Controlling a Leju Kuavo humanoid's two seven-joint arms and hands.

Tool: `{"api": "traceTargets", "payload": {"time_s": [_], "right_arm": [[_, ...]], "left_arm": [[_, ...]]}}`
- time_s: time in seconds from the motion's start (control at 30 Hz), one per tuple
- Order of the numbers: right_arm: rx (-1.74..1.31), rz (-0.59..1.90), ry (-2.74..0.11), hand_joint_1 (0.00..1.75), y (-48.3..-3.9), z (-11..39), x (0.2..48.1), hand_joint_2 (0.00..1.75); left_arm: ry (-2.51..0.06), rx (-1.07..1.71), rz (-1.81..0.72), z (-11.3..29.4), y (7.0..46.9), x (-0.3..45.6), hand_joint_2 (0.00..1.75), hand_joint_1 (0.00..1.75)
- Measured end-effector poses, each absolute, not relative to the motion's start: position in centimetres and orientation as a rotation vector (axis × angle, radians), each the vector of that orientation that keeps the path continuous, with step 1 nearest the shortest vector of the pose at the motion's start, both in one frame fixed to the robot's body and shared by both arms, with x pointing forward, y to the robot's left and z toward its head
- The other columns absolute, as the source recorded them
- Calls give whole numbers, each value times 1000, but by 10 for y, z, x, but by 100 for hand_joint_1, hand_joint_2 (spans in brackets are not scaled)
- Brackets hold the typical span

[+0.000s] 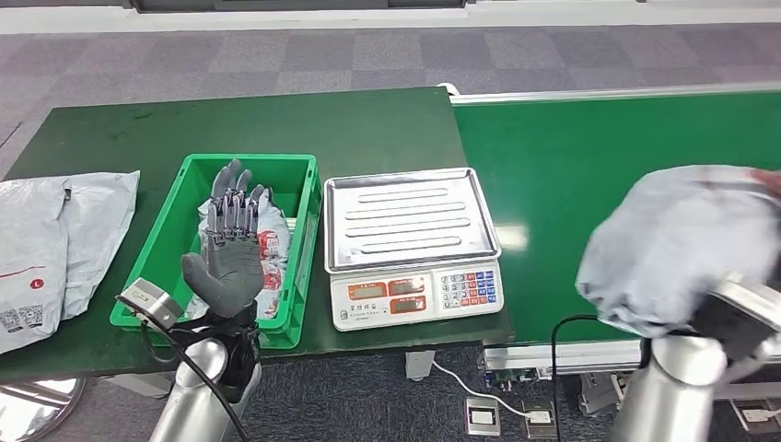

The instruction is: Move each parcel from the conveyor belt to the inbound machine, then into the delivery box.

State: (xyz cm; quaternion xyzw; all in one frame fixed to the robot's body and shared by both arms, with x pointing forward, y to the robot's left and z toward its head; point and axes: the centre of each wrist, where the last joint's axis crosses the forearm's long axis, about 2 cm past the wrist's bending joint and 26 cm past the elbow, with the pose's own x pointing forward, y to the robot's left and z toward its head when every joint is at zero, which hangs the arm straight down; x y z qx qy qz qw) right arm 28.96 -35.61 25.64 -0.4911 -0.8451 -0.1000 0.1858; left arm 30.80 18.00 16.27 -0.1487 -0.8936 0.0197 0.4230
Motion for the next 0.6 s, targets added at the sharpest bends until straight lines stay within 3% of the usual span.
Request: {"api": "traceTargets", "payload": {"time_s": [0.13,0.6], "right_arm": [[-1210,-47,-2196,175,-332,229,328,175],[-1242,27,-2117,175,-341,179,340,175]], "left_arm": [[-2247,-372,40,164,180,305,0,0],[-2241,-394,20,161,179,305,0,0]]}}
